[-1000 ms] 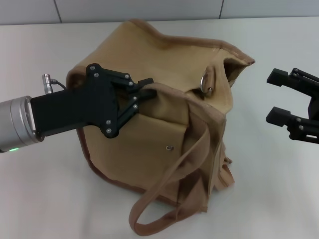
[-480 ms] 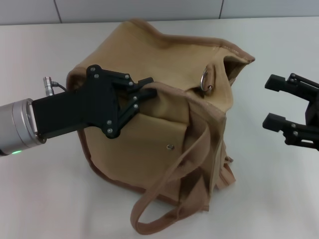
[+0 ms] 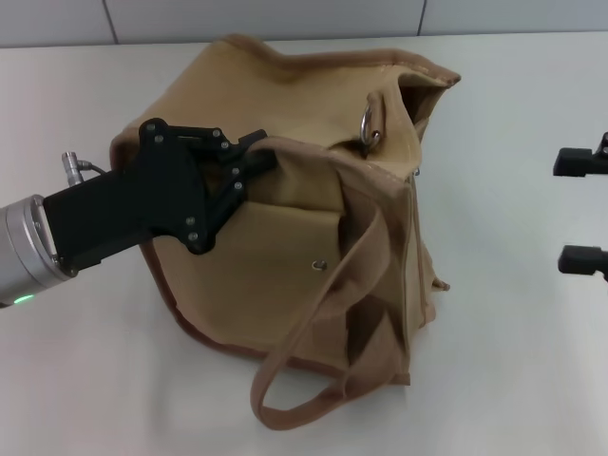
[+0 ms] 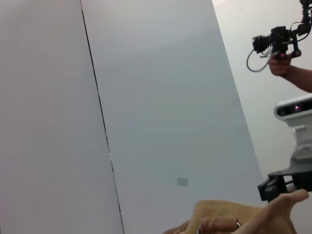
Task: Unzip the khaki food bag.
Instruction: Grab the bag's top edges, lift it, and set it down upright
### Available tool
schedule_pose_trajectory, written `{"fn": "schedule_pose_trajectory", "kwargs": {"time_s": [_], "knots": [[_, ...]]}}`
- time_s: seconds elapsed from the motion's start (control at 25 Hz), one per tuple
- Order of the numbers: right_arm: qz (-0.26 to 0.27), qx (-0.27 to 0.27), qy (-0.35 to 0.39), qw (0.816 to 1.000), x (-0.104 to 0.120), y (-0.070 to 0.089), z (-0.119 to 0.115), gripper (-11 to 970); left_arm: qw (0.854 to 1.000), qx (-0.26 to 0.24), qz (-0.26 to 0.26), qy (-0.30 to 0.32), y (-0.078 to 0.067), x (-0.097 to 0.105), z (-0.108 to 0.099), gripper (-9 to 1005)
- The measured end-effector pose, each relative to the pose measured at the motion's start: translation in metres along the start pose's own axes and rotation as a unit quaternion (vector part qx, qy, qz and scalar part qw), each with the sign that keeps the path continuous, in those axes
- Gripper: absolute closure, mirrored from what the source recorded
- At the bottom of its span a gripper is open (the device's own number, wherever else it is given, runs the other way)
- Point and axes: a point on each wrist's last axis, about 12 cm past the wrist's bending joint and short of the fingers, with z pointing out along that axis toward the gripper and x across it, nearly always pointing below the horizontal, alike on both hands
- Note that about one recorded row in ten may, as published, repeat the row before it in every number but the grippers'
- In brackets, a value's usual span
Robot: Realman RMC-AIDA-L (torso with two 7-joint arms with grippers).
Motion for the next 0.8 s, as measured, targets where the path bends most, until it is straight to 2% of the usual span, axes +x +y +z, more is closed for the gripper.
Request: {"fn": "schedule_pose_trajectory", "kwargs": {"time_s": [0.08,0.28,0.6,0.8], "knots": [[-0.024,-0.009,0.043,0.999,-0.021,-0.002,0.002,188,1.000,0.000,-0.007,-0.002,-0.003,0.002,0.000,947],[-0.037,-0.028,0.039,0.998,-0.041,-0.008,0.013,191,1.000,0.001,-0.016,-0.003,-0.006,0.004,0.001,947],[-0.006,-0.055,0.028,0.998,-0.047,-0.019,0.030,195,1.000,0.001,-0.016,-0.007,-0.011,0.007,0.001,948],[0.013,-0.070,0.023,0.997,-0.044,-0.024,0.038,197,1.000,0.008,-0.016,-0.020,-0.012,0.005,0.001,948]]}}
